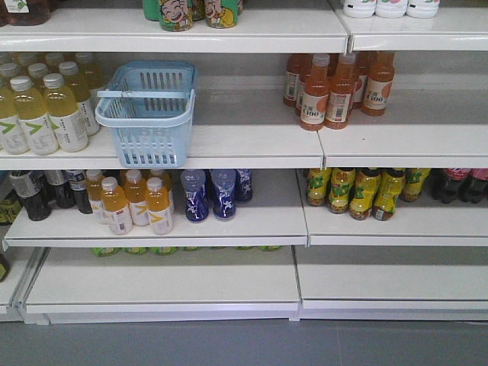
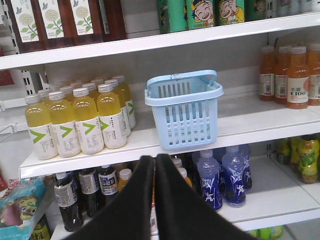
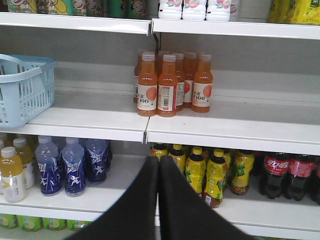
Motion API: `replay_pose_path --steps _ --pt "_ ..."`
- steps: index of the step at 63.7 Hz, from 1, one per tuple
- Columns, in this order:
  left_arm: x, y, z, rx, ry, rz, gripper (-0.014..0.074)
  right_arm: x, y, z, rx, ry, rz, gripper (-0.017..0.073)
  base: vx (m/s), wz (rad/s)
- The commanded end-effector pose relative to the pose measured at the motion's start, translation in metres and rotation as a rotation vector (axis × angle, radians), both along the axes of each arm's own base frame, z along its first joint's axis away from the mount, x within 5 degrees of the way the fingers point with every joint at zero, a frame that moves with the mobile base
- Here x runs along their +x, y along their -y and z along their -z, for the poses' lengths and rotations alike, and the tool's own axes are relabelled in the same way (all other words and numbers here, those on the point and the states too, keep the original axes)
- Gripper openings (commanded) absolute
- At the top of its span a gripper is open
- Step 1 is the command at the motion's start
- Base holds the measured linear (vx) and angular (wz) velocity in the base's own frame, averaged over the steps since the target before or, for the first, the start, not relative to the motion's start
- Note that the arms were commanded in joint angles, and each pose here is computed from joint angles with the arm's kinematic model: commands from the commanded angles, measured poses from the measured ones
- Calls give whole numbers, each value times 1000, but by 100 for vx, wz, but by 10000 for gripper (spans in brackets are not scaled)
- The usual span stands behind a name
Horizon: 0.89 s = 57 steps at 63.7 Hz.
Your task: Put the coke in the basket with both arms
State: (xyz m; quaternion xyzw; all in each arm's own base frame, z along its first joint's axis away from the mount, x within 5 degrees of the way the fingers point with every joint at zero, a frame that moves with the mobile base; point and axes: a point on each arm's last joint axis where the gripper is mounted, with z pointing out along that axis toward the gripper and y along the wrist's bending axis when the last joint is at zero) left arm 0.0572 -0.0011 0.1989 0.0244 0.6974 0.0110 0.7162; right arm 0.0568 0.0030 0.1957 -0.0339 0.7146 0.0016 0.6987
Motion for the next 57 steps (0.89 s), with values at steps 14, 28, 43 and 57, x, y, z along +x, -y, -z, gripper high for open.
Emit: replay_pose_path --steps 14,28,43,57 --pt "-2 0 -9 -5 99 7 -6 -1 0 -4 -6 85 6 -10 14 -3" --pt "-2 0 -9 -5 99 7 -6 -1 0 -4 -6 85 6 -10 13 -2" --pt "-2 0 -9 -5 99 7 -6 -1 0 -4 -6 85 6 -10 12 -2" --pt "-2 0 -9 -5 99 7 -6 -1 0 -4 -6 85 6 -10 10 -1"
